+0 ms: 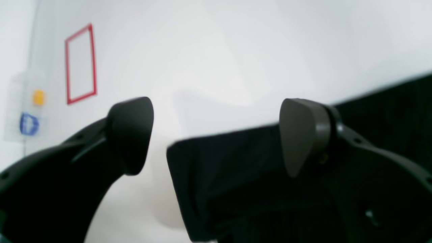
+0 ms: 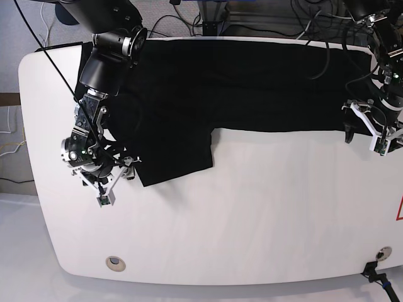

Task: Fold the T-shirt properly
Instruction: 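Lay the hem edge over the folded shirt and release both grippers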

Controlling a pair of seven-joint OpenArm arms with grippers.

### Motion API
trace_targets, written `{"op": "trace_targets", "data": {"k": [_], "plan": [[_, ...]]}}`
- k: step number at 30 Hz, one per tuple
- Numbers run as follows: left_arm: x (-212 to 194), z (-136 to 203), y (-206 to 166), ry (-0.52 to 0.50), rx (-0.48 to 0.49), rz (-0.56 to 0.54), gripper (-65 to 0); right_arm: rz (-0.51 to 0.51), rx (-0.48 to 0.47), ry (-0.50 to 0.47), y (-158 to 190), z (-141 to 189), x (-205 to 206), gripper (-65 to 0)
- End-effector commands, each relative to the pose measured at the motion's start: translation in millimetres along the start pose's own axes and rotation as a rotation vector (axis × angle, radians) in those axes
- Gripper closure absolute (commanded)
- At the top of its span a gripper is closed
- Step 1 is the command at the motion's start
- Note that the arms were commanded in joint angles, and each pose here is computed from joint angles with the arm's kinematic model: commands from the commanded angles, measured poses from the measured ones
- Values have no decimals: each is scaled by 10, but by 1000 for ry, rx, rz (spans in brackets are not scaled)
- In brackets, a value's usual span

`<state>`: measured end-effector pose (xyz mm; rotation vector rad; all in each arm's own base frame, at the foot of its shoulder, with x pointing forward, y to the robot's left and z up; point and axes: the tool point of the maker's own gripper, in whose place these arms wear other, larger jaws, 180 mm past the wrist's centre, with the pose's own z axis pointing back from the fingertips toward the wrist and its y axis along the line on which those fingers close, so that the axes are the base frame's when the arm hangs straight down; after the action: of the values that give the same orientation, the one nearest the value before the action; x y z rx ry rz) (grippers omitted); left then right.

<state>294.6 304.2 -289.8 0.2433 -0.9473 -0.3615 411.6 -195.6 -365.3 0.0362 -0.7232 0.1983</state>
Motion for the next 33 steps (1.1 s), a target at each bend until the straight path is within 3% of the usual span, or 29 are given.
{"op": "trace_targets", "data": {"k": [1,7,24,27,31,33], "plan": [[108,31,62,-35,17,-8,-555,-18,25,-63,22,-82,197,-421],[130,-4,-34,-36,-11,-22,-555,-62,90,-27,123,-338,-8,-421],[127,-7,-36,-35,-12,-23,-555,-89,205,-7,756,-451,-156,-412],[127,-7,-36,-35,-12,-23,-555,-90,207,-6,766,-453,-164,-297],[122,-9,-36,-34,-13,-22,-555,-88,207,-6,769,-453,-163,-16],[122,-9,-36,-34,-13,-22,-555,-87,204,-10,760,-445,-148,0]]}}
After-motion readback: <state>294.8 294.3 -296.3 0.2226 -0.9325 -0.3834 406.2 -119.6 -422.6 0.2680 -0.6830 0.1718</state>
